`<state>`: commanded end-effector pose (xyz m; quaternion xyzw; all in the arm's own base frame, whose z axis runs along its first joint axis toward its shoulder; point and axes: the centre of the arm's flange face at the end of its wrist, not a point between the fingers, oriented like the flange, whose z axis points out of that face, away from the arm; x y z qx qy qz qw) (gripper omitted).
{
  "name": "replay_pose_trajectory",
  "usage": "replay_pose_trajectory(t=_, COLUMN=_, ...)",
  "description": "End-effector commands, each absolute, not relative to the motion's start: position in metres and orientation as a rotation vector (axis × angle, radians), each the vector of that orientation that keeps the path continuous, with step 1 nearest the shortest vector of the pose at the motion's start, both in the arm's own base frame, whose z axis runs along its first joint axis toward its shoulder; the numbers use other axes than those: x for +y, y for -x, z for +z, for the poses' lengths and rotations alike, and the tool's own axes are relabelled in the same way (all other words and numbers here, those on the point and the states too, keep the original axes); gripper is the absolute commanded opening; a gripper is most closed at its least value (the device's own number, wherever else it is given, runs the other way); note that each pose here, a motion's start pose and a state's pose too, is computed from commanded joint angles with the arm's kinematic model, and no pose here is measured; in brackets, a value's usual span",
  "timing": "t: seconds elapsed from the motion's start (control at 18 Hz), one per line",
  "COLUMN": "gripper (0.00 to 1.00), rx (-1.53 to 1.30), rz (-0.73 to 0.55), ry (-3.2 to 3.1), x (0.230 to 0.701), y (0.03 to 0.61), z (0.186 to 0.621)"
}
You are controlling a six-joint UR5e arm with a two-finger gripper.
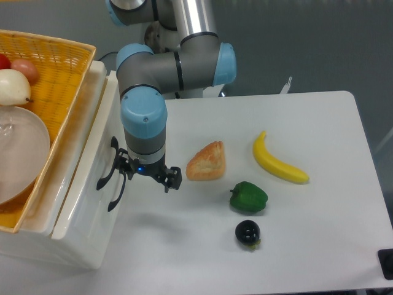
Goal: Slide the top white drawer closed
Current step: 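Hold the gripper against the closed drawer front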
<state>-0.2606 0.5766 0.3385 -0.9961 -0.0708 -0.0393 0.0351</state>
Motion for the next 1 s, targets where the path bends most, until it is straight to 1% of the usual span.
replay_pose_trajectory(t=0.56, gripper=1.0, rx=-0.222, rz=-0.119, ry=3.059, x=0.578, y=0.258, z=0.339)
replay_pose_trajectory(t=0.83, gripper=1.0, rx=-0.235, rz=-0.083, ry=3.026, x=0.578, y=0.276, z=0.357)
replay_pose_trajectory(t=1.0, gripper=1.0, rx=-0.241, rz=-0.068, ry=3.017, x=0.574, y=0.293, z=0.358)
